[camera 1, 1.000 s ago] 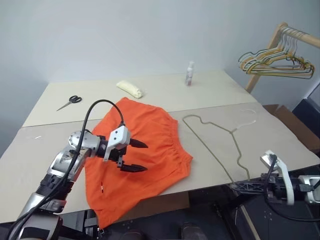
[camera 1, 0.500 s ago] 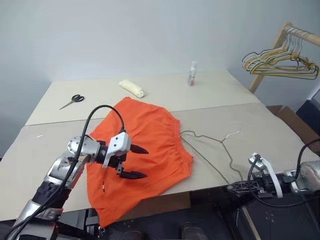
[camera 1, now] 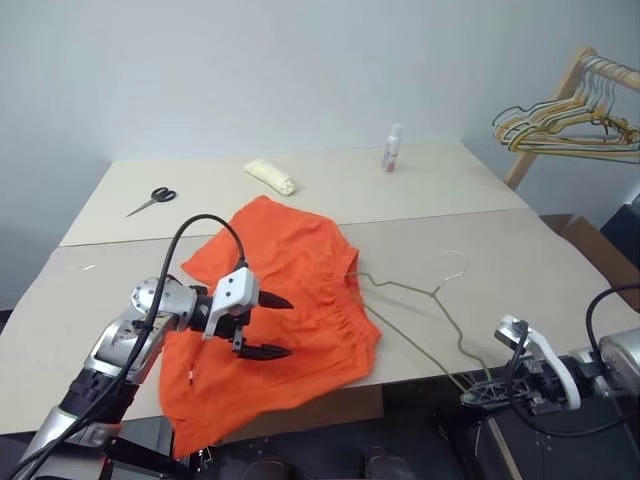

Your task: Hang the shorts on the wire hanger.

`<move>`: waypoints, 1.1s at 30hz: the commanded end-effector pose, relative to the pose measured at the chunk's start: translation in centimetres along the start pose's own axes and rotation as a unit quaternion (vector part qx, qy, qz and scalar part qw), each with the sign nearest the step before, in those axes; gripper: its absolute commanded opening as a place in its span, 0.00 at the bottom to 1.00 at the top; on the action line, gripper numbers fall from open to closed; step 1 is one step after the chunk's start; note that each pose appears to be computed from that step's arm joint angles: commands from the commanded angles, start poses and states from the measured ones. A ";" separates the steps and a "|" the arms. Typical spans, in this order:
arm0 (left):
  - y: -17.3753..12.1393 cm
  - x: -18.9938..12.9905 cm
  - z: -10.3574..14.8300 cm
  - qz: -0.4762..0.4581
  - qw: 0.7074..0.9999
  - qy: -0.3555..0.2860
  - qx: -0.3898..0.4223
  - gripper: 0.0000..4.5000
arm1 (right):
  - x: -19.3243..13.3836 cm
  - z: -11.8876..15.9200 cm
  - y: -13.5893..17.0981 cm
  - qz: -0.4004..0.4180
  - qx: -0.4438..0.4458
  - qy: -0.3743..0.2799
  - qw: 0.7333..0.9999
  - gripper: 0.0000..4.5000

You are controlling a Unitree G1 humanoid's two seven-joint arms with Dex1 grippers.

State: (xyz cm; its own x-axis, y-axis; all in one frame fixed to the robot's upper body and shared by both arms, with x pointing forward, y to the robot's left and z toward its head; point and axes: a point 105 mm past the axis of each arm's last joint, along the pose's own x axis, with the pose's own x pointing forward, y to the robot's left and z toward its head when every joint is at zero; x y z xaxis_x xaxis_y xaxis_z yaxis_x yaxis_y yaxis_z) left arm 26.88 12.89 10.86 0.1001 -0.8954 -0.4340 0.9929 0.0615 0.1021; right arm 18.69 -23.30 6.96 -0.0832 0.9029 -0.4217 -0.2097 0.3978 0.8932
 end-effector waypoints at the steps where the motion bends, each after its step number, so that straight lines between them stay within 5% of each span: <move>1: -0.1 -0.4 0.7 0.006 1.000 -0.001 0.020 1.00 | -0.6 1.7 0.0 -0.005 0.001 -0.029 1.000 0.00; 7: -0.2 -0.4 0.7 0.008 1.000 0.002 0.021 1.00 | -0.8 4.9 -1.0 -0.023 0.003 -0.068 0.997 0.00; 33: -0.8 -0.5 1.5 0.010 0.999 -0.025 0.024 1.00 | 2.7 10.8 -0.7 -0.009 -0.015 -0.047 0.999 0.00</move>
State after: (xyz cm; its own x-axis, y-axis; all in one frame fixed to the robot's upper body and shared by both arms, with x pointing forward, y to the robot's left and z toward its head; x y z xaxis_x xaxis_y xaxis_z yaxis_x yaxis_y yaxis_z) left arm 25.80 12.82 11.15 0.1006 -0.9062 -0.4108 0.9926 0.0632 0.1037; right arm 28.26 -19.64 5.46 -0.0036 0.8815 -0.4721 -0.1900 0.4629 0.8658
